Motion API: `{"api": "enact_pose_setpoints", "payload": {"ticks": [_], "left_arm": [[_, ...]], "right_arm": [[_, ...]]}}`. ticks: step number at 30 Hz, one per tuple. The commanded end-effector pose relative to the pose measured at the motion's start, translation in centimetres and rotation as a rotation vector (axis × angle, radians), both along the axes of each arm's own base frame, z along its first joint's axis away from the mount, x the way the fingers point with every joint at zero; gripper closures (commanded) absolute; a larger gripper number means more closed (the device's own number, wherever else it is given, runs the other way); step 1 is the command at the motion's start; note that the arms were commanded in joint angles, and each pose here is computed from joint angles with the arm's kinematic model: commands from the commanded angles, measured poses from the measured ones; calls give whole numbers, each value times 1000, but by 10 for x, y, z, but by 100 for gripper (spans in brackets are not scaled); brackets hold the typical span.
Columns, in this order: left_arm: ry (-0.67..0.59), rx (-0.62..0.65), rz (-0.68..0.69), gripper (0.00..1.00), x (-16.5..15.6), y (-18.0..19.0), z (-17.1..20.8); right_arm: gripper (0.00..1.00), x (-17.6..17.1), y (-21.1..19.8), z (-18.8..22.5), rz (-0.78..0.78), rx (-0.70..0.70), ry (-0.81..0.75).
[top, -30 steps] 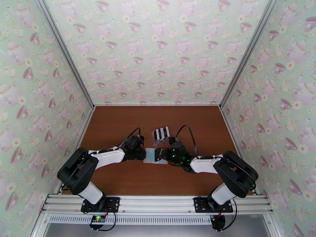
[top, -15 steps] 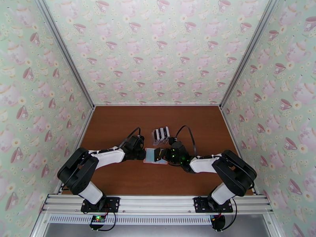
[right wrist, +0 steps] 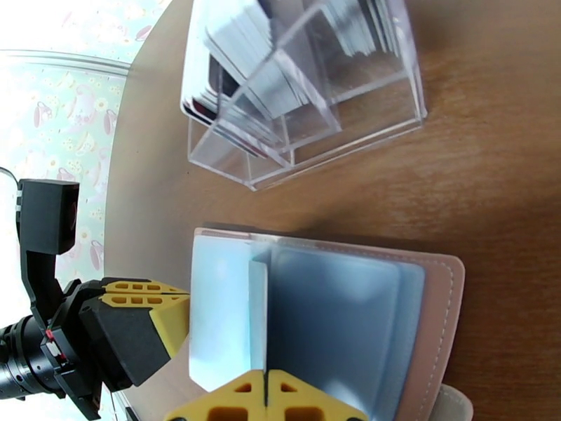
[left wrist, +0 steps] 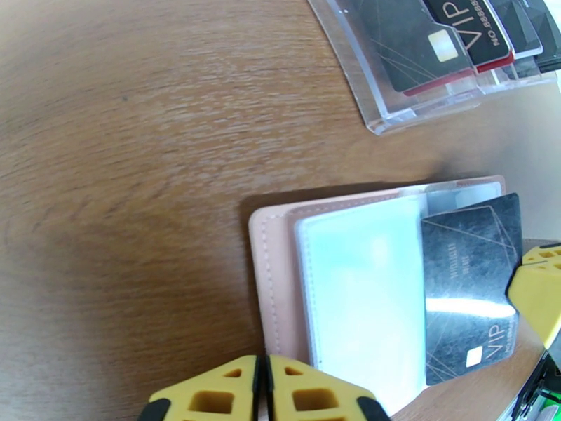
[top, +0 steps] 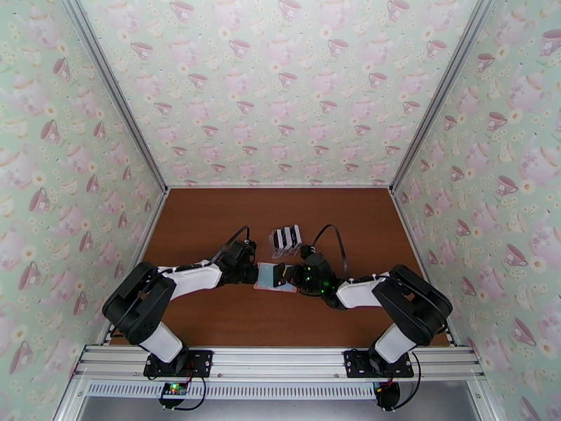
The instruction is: Put the credit cards into the card holder
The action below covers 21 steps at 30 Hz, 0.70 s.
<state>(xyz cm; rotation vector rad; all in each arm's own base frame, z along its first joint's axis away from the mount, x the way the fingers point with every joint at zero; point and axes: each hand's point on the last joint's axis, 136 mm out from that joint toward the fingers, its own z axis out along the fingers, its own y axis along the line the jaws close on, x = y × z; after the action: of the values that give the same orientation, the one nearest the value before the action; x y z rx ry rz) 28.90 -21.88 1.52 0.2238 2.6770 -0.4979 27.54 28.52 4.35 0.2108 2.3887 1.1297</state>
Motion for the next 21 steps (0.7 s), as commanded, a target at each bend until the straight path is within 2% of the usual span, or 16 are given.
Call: {"api": "enact_pose_setpoints", "payload": {"ticks": [1,21], "left_arm": [[117,24,-36,89,-26,2,-27],[134,16,-28,94,-33,3,-29]], "right_arm": [[100,-3,-6,-13,-25,-3,32],[100,-4,-7,-25,-58,-18,54]]}}
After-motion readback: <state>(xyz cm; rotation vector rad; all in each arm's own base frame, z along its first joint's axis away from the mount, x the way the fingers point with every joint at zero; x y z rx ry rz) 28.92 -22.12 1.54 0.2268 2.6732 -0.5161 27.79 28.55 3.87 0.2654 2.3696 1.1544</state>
